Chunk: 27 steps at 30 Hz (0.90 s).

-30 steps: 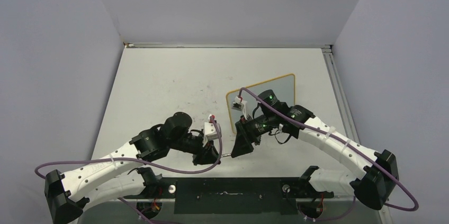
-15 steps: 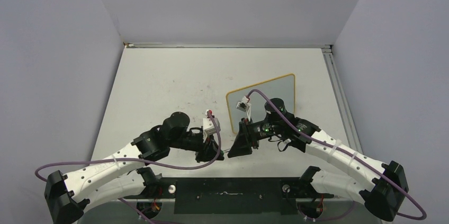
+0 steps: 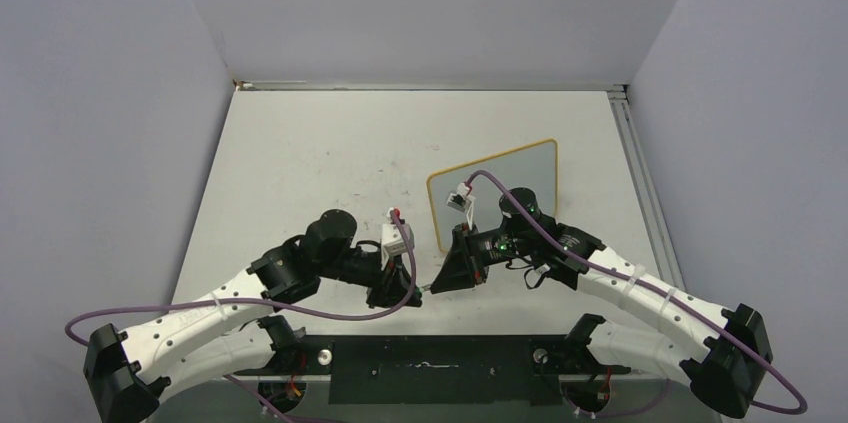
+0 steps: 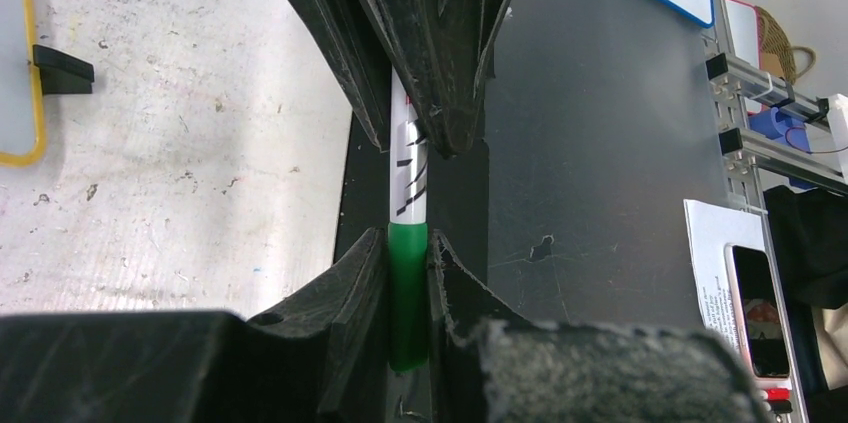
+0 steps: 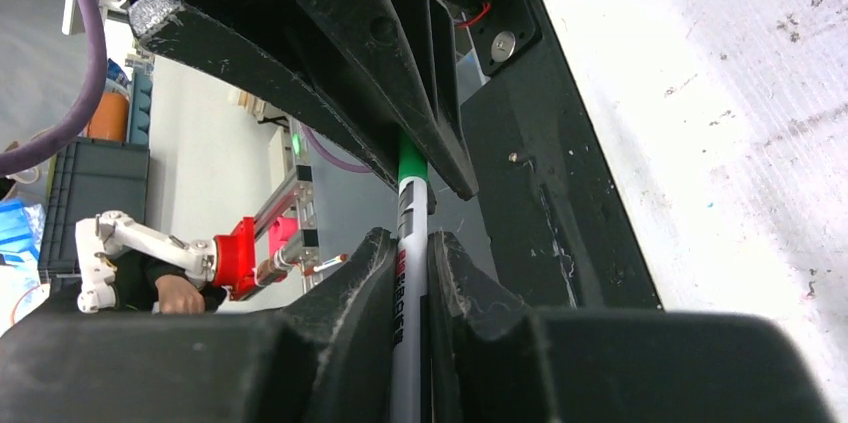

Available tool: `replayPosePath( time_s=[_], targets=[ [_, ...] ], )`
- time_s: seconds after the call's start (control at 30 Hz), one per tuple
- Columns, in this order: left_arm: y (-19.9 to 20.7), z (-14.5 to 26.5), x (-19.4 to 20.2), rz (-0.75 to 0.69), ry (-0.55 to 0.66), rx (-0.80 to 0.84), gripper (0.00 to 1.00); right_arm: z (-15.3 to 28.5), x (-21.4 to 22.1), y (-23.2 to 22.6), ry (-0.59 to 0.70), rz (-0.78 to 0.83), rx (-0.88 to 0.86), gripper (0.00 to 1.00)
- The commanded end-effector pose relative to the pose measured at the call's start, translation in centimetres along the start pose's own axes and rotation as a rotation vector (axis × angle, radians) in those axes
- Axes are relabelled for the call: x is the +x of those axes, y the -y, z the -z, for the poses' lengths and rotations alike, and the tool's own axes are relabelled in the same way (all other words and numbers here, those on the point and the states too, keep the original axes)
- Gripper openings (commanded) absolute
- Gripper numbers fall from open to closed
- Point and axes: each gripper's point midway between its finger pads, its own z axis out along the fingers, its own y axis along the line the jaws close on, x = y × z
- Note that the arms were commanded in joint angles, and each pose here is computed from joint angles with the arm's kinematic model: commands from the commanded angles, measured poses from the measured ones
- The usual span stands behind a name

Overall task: Write a sentence on the whiteboard
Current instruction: Open the whiteboard marker at the center of the board, then place the whiteboard marker at the center of the board.

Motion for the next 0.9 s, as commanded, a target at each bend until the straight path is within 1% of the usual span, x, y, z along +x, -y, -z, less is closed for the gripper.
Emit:
replayPosePath(
  time_s=[0.0, 0.1, 0.2, 0.37, 0.57, 0.63, 0.7, 0.77, 0.87],
  targets=[
    [-0.6, 0.0, -1.4, -0.038, 0.04, -0.026, 0.0, 0.0, -1.5, -1.7, 0.056, 0.099, -0.033, 0.05],
    [-1.1, 0.4, -1.4, -0.053, 0.051, -0.042, 0.0, 0.8, -2.1, -1.6, 0.075, 0.138, 0.002, 0.05],
    [-1.4, 1.4, -1.5, -0.066, 0.056, -0.033, 0.0, 2.8, -3.1, -1.7, 0.096, 0.199, 0.058, 0.05],
    [-1.5, 3.1, -2.4, -0.083, 0.085, -0.03, 0.0, 6.4, -4.1, -1.9, 0.089, 0.279, 0.163, 0.05],
    [-3.1, 3.8, -2.7, -0.084, 0.093, -0.137, 0.0, 9.0, -4.8, -2.3, 0.103, 0.305, 0.282, 0.05],
    [-4.6, 4.1, -3.0, -0.061, 0.109, -0.222, 0.0, 9.5, -5.6, -2.4, 0.132, 0.313, 0.316, 0.05],
    [-7.1, 4.7, -3.5, -0.01, 0.132, -0.368, 0.0, 10.0, -6.9, -2.4, 0.195, 0.319, 0.364, 0.05],
    [-10.2, 5.5, -4.2, 0.109, 0.201, -0.552, 0.0, 10.6, -8.5, -2.0, 0.302, 0.331, 0.419, 0.05],
    [-14.1, 6.9, -4.2, 0.27, 0.306, -0.772, 0.0, 13.0, -10.3, -0.7, 0.497, 0.354, 0.556, 0.05]
  ],
)
